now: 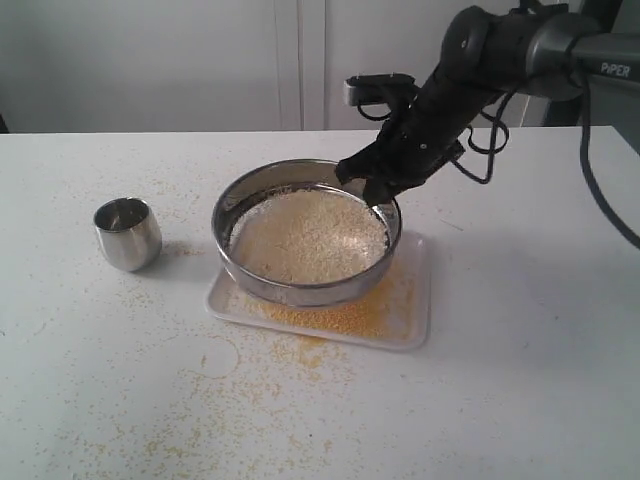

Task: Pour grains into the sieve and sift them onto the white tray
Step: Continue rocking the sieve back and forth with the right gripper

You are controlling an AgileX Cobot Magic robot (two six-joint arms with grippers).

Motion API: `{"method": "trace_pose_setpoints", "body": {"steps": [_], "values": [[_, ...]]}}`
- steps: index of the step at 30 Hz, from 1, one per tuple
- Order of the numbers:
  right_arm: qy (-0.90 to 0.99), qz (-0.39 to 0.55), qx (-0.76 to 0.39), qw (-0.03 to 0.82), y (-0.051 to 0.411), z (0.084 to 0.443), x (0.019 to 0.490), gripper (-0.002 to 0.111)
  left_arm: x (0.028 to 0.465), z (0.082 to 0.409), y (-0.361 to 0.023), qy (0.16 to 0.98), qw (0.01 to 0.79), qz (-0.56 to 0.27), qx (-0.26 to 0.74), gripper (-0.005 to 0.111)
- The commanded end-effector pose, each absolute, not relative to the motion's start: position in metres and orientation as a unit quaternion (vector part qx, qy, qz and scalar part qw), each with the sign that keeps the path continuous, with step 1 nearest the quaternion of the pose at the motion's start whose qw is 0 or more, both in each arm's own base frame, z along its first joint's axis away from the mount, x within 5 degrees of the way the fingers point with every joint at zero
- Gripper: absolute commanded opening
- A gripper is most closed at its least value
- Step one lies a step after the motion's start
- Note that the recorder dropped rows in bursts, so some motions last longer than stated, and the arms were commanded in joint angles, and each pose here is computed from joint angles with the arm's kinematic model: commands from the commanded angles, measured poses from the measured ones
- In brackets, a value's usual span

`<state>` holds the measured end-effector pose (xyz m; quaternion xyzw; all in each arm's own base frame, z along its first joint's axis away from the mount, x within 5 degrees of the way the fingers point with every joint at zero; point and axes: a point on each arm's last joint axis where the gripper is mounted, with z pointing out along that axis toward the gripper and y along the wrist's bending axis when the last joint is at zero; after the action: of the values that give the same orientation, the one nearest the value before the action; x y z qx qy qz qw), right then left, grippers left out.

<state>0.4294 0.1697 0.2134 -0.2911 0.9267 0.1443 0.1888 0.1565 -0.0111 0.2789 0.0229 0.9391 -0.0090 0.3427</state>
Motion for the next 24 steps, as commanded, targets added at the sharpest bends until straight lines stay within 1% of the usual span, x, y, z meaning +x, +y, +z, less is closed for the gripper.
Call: {"method": "trace_pose_setpoints", "body": {"steps": [1, 3, 4, 5, 8, 9, 10, 11, 12, 13, 14, 15, 17, 18, 19, 20, 21, 22, 23, 24], "values": [[0.886, 0.101, -0.425, 0.157, 0.173, 0.222, 0.415, 0.0, 0.155, 0.279, -0.011, 0.94, 0.342, -0.011, 0.021, 0.0], [0.953, 0.07, -0.222, 0.195, 0.16, 0.223, 0.43, 0.0, 0.155, 0.279, -0.011, 0.94, 0.342, -0.011, 0.021, 0.0], [0.966, 0.078, -0.138, 0.203, 0.158, 0.224, 0.433, 0.0, 0.155, 0.279, -0.011, 0.94, 0.342, -0.011, 0.021, 0.0], [0.962, 0.085, -0.163, 0.204, 0.161, 0.224, 0.432, 0.0, 0.155, 0.279, -0.011, 0.94, 0.342, -0.011, 0.021, 0.0], [0.896, 0.144, -0.385, 0.166, 0.189, 0.224, 0.411, 0.0, 0.155, 0.279, -0.011, 0.94, 0.342, -0.011, 0.021, 0.0], [0.872, 0.133, -0.443, 0.163, 0.19, 0.224, 0.408, 0.0, 0.155, 0.279, -0.011, 0.94, 0.342, -0.011, 0.021, 0.0], [0.883, 0.11, -0.42, 0.176, 0.187, 0.223, 0.413, 0.0, 0.155, 0.279, -0.011, 0.94, 0.342, -0.011, 0.021, 0.0], [0.915, 0.094, -0.341, 0.193, 0.178, 0.224, 0.421, 0.0, 0.155, 0.279, -0.011, 0.94, 0.342, -0.011, 0.021, 0.0], [0.945, 0.085, -0.236, 0.211, 0.169, 0.225, 0.43, 0.0, 0.155, 0.279, -0.011, 0.94, 0.342, -0.011, 0.021, 0.0], [0.963, 0.099, -0.133, 0.215, 0.164, 0.226, 0.434, 0.0, 0.155, 0.279, -0.011, 0.94, 0.342, -0.011, 0.021, 0.0], [0.965, 0.109, -0.112, 0.211, 0.164, 0.225, 0.434, 0.0, 0.155, 0.279, -0.011, 0.94, 0.342, -0.011, 0.021, 0.0], [0.957, 0.125, -0.166, 0.204, 0.169, 0.225, 0.431, 0.0, 0.155, 0.279, -0.011, 0.94, 0.342, -0.011, 0.021, 0.0], [0.903, 0.168, -0.354, 0.176, 0.188, 0.226, 0.414, 0.0, 0.155, 0.279, -0.011, 0.94, 0.342, -0.011, 0.021, 0.0], [0.86, 0.158, -0.459, 0.16, 0.188, 0.225, 0.407, 0.0, 0.155, 0.279, -0.011, 0.94, 0.342, -0.011, 0.021, 0.0], [0.865, 0.132, -0.459, 0.154, 0.184, 0.223, 0.409, 0.0, 0.155, 0.279, -0.011, 0.94, 0.342, -0.011, 0.021, 0.0], [0.905, 0.101, -0.372, 0.182, 0.175, 0.223, 0.42, 0.0, 0.155, 0.279, -0.011, 0.94, 0.342, -0.011, 0.021, 0.0], [0.943, 0.099, -0.24, 0.208, 0.165, 0.225, 0.431, 0.0, 0.155, 0.279, -0.011, 0.94, 0.342, -0.011, 0.021, 0.0], [0.962, 0.118, -0.121, 0.215, 0.159, 0.227, 0.436, 0.0, 0.155, 0.279, -0.011, 0.94, 0.342, -0.011, 0.021, 0.0], [0.962, 0.138, -0.1, 0.214, 0.16, 0.226, 0.437, 0.0, 0.155, 0.279, -0.011, 0.94, 0.342, -0.011, 0.021, 0.0], [0.953, 0.157, -0.147, 0.213, 0.166, 0.227, 0.435, 0.0, 0.155, 0.279, -0.011, 0.94, 0.342, -0.011, 0.021, 0.0]]}}
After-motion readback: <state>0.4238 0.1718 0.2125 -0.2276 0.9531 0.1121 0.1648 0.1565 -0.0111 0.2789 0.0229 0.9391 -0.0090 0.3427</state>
